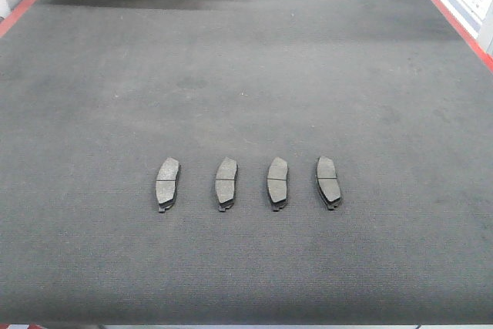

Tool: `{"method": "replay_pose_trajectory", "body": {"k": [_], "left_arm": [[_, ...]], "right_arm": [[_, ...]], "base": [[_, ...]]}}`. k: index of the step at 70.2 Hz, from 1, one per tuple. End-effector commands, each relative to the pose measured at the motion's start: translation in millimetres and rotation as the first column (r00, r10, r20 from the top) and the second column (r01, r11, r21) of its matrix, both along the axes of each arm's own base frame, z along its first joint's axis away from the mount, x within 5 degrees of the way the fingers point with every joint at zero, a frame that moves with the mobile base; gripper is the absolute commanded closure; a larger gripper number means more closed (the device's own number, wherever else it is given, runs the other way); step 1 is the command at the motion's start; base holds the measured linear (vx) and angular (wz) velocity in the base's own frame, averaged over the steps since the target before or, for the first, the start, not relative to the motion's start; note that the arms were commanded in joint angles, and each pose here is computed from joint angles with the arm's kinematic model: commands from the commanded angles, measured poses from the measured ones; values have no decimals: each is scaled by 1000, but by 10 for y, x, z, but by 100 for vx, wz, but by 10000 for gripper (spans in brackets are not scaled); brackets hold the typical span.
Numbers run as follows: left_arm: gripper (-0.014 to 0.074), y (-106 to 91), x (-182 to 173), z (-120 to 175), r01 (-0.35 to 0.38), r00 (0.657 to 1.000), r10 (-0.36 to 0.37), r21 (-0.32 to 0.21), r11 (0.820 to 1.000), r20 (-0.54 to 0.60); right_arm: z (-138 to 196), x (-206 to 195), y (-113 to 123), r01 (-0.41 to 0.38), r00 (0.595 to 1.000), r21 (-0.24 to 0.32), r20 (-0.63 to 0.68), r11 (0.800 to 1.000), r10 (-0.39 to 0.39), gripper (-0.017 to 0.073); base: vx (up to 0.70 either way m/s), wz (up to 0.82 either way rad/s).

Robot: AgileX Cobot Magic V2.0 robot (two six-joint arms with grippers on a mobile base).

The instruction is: Move and align brake pads A on conveyor

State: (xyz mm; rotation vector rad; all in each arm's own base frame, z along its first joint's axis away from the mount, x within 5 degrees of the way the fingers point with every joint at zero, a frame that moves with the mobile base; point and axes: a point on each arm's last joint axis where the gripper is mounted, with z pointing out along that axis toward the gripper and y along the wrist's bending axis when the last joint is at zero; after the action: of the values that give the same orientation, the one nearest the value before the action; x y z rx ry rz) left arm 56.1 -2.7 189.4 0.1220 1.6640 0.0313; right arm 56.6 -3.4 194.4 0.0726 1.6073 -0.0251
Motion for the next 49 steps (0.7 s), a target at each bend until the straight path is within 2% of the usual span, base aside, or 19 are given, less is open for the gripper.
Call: {"method": "replay_pose_trajectory", "body": {"k": [1, 49], "left_arm": [[599, -1, -15, 138, 1, 994, 1, -17, 1000, 106], [599, -1, -15, 138, 1, 994, 1, -17, 1000, 106]], "right_arm": [[9, -2, -4, 8, 998, -24, 64, 1000, -7, 566], [10, -2, -4, 8, 998, -24, 65, 1000, -7, 566]], "base": [[0, 0], [0, 0]]}}
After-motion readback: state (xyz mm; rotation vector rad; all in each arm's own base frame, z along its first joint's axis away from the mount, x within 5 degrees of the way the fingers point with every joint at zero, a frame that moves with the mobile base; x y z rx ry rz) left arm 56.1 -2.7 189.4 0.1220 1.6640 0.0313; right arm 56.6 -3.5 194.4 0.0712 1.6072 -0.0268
